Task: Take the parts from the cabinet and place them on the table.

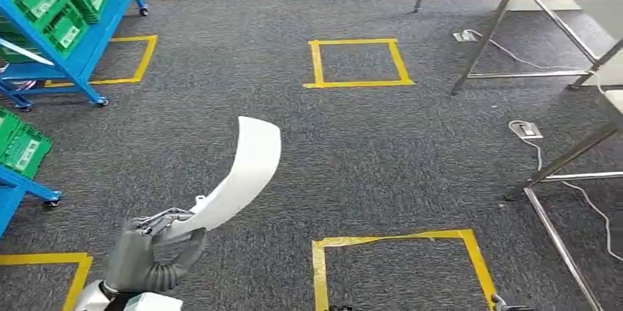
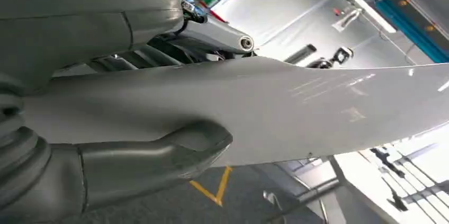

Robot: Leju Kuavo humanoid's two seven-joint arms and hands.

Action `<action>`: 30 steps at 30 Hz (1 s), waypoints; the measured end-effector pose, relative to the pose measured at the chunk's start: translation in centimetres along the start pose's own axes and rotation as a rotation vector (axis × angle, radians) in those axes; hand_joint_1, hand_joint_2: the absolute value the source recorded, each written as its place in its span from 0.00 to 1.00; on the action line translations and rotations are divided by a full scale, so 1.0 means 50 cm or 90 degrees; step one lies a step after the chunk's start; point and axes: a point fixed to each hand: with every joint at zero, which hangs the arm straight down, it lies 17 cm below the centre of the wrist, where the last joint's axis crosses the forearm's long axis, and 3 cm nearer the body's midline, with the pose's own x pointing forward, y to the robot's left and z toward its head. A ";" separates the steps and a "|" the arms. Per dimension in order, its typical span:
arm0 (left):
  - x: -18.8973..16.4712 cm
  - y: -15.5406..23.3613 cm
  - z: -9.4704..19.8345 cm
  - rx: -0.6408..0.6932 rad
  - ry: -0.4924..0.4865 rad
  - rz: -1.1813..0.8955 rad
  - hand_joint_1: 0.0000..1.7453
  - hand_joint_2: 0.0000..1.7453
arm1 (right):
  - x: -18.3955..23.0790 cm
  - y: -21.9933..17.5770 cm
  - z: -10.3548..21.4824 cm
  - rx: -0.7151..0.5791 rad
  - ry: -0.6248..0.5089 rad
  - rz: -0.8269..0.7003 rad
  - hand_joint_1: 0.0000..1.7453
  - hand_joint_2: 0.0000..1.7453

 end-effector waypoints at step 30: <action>-0.030 0.096 0.051 0.070 0.068 0.044 1.00 1.00 | -0.081 0.170 -0.008 0.060 0.118 0.060 0.00 0.00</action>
